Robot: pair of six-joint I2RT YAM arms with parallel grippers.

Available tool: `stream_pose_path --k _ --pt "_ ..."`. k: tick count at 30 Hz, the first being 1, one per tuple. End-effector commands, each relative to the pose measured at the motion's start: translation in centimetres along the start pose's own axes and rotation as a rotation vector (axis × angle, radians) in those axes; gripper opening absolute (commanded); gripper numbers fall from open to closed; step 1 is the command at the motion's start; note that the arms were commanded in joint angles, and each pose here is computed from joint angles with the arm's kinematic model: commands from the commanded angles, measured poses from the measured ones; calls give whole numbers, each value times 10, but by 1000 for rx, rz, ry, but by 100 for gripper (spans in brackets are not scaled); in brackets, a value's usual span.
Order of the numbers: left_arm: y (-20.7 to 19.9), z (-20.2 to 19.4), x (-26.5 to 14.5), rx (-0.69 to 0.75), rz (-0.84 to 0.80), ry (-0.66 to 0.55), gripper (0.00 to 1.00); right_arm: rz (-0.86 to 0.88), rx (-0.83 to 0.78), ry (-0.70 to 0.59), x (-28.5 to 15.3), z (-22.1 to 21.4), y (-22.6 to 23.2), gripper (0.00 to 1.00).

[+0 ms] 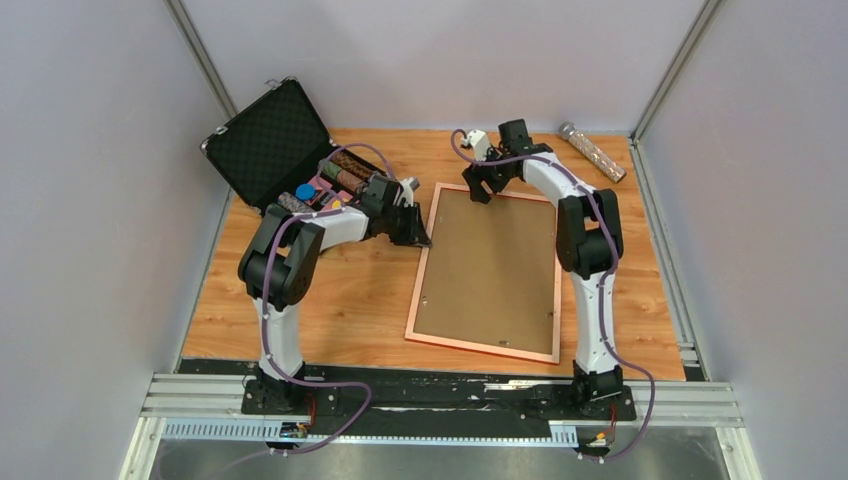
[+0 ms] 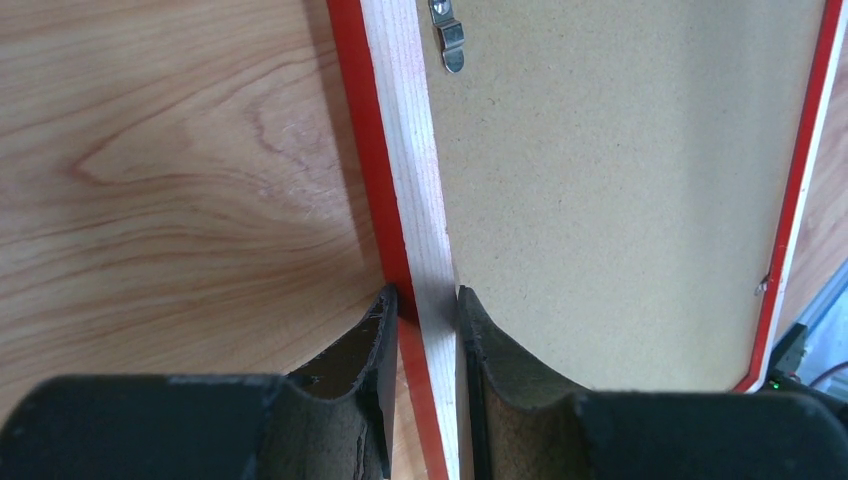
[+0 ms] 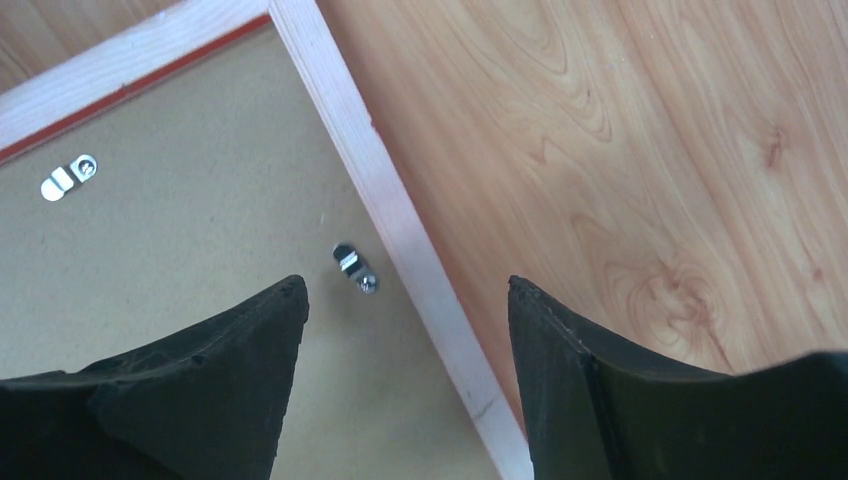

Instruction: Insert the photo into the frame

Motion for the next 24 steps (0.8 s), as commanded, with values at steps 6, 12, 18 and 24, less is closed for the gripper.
stream_pose_path --k 6,12,18,24 --pt "18 -83 14 -90 29 273 0 17 -53 -55 17 19 -4 67" --pt "17 -78 12 -93 39 253 0 14 -41 -38 19 11 -5 65" --pt "17 -76 11 -95 45 244 0 21 -33 -40 13 8 -5 63" --pt "17 -74 11 -94 45 240 0 29 -15 -48 4 5 -8 60"
Point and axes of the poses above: each gripper's point midway between its finger pads, its own x axis out along the fingers, its own y axis along the line the jaws close on, z = x × y, the point moved 1 cm from there along -x, back along the fingers, and after that the axes turned 4 degrees about x, right-handed, at the moved point
